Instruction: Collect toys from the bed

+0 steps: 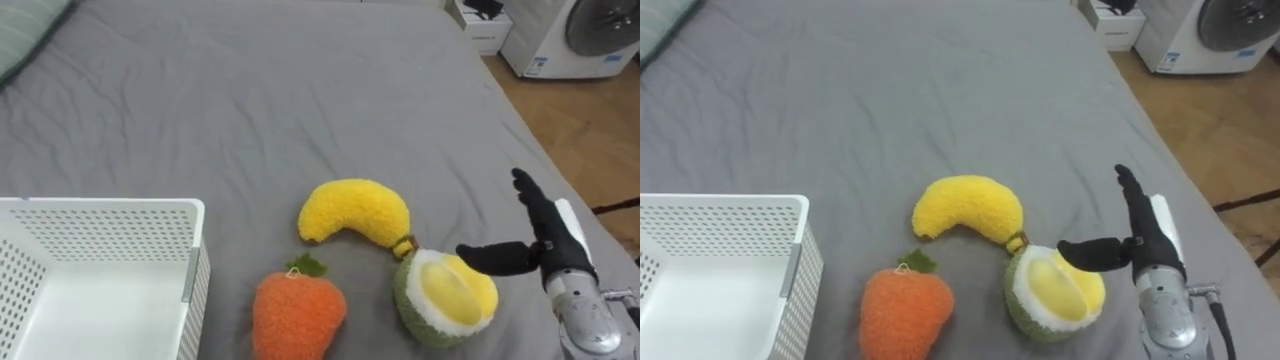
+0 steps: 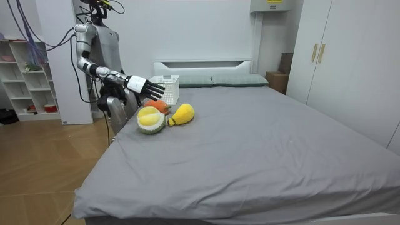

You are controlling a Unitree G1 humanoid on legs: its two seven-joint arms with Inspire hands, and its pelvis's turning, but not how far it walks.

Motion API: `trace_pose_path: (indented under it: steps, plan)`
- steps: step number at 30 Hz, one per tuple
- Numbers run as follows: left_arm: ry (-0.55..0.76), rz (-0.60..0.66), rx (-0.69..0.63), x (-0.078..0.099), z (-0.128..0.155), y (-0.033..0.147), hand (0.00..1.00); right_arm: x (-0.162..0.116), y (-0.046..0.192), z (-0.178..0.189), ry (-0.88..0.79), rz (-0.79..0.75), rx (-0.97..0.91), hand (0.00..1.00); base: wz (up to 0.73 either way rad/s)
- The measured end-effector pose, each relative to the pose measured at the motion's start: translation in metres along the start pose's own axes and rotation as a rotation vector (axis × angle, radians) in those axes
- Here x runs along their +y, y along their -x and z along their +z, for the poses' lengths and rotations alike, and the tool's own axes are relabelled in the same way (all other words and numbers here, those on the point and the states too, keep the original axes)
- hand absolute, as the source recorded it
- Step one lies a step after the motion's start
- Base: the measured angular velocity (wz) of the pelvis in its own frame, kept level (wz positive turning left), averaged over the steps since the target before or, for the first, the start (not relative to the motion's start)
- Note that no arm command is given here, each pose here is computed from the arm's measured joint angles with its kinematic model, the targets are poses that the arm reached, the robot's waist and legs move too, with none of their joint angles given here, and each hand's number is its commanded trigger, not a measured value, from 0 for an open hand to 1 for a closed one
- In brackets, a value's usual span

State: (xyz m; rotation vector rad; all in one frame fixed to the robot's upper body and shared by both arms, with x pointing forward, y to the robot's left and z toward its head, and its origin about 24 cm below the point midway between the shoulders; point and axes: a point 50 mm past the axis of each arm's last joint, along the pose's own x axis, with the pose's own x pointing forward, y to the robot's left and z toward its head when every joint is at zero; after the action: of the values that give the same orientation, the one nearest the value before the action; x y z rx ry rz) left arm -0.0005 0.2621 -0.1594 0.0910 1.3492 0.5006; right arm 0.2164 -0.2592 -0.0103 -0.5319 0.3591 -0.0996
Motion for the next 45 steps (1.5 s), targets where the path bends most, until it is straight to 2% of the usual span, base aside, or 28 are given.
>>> trace_pose_path:
  steps: [10, 17, 32, 37, 42, 43, 45]
  plan:
    - [0.002, -0.028, -0.021, -0.002, 0.009, -0.001, 0.00, 0.021, 0.004, -0.012, 0.158, 0.231, 0.107, 0.00, 0.00]
    - [0.000, -0.033, -0.021, -0.002, 0.010, -0.001, 0.00, 0.043, 0.010, -0.025, 0.199, 0.406, 0.185, 0.00, 0.06]
    - [-0.006, -0.039, -0.060, -0.004, 0.019, 0.000, 0.00, 0.053, 0.016, -0.066, 0.228, 0.479, 0.356, 0.00, 0.08]
    - [-0.016, -0.042, -0.065, -0.005, 0.021, 0.000, 0.00, 0.054, 0.015, -0.076, 0.233, 0.445, 0.385, 0.00, 0.08]
    - [-0.044, -0.045, -0.066, -0.007, 0.021, 0.000, 0.00, 0.056, 0.018, -0.086, 0.328, 0.388, 0.399, 0.00, 0.00]
    - [-0.052, -0.046, -0.069, -0.007, 0.022, 0.000, 0.00, 0.056, 0.019, -0.090, 0.343, 0.368, 0.406, 0.07, 0.00]
    - [-0.052, -0.047, -0.072, -0.008, 0.023, -0.001, 0.00, 0.054, 0.020, -0.093, 0.372, 0.334, 0.411, 0.64, 0.00]
